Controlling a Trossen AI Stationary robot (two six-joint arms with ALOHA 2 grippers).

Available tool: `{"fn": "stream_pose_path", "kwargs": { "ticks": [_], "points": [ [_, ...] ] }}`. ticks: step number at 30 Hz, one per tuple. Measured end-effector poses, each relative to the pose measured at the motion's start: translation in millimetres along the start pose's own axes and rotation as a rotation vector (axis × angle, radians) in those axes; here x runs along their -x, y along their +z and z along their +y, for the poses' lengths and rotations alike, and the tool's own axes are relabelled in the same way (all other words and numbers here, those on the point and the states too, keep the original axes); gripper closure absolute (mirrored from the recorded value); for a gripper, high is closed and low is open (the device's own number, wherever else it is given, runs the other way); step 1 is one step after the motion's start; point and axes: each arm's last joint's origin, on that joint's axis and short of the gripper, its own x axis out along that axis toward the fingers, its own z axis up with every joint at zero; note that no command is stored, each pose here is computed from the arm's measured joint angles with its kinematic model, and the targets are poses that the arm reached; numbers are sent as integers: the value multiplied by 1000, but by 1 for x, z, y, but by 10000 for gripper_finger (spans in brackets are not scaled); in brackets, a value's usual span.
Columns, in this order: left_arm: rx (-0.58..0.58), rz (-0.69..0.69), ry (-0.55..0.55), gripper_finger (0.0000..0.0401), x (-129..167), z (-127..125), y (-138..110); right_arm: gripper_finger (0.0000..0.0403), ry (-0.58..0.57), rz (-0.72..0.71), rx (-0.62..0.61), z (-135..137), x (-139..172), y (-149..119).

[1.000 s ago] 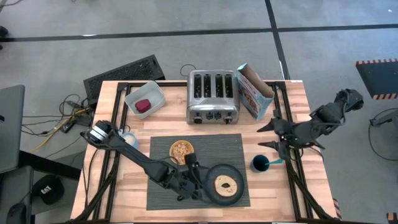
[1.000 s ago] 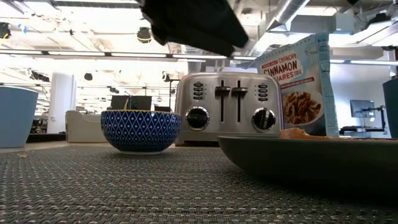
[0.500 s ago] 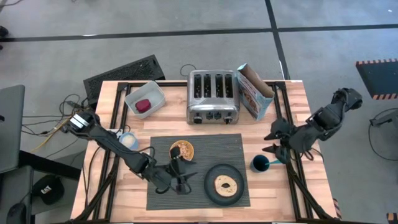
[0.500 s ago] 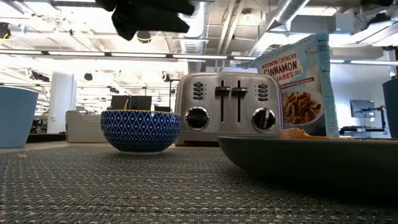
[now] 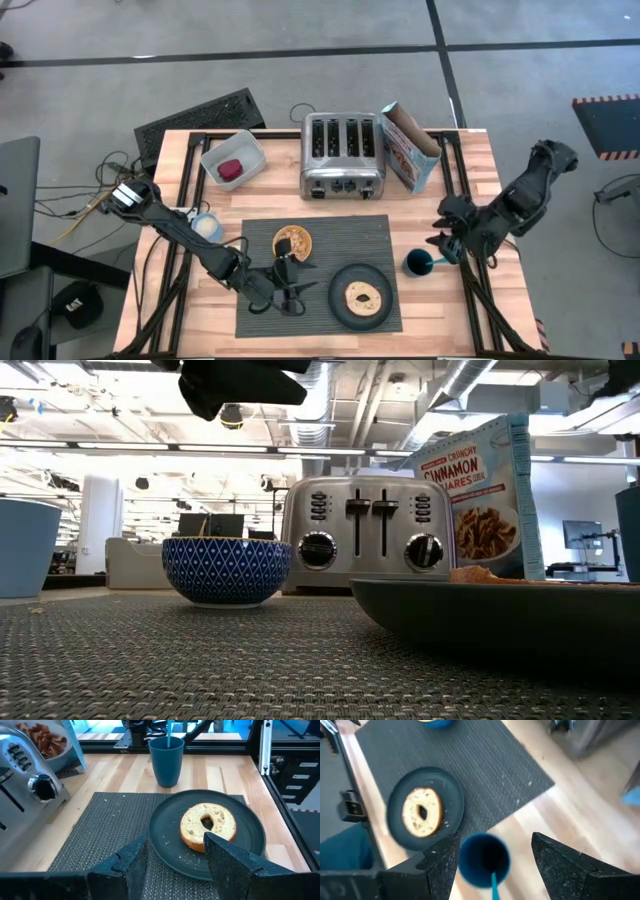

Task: Arrange a breakfast setting
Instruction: Put the apple on the gray place mat to the right side of the yellow bowl

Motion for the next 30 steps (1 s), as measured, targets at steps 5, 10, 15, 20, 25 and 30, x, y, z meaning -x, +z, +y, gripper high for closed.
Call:
{"fn": "stream_pose_path", "kwargs": {
  "ticks": [5, 10, 15, 20, 25, 30],
  "points": [
    [-40, 8, 107, 203, -2, 13, 20, 127, -27, -76, 127, 12, -11, 4],
    [-21, 64, 214, 129, 4, 47, 57, 127, -57, -133, 258, 25, -23, 11],
    [39, 258, 418, 69, 19, 109, 79, 127, -96, -147, 377, 33, -35, 16],
    [103, 435, 577, 61, 31, 174, 83, 127, -137, -137, 454, 34, -42, 19],
    [186, 653, 661, 60, 39, 235, 72, 127, -158, -127, 468, 32, -44, 20],
    [243, 815, 729, 60, 53, 286, 61, 127, -169, -118, 473, 31, -43, 19]
  ]
}}
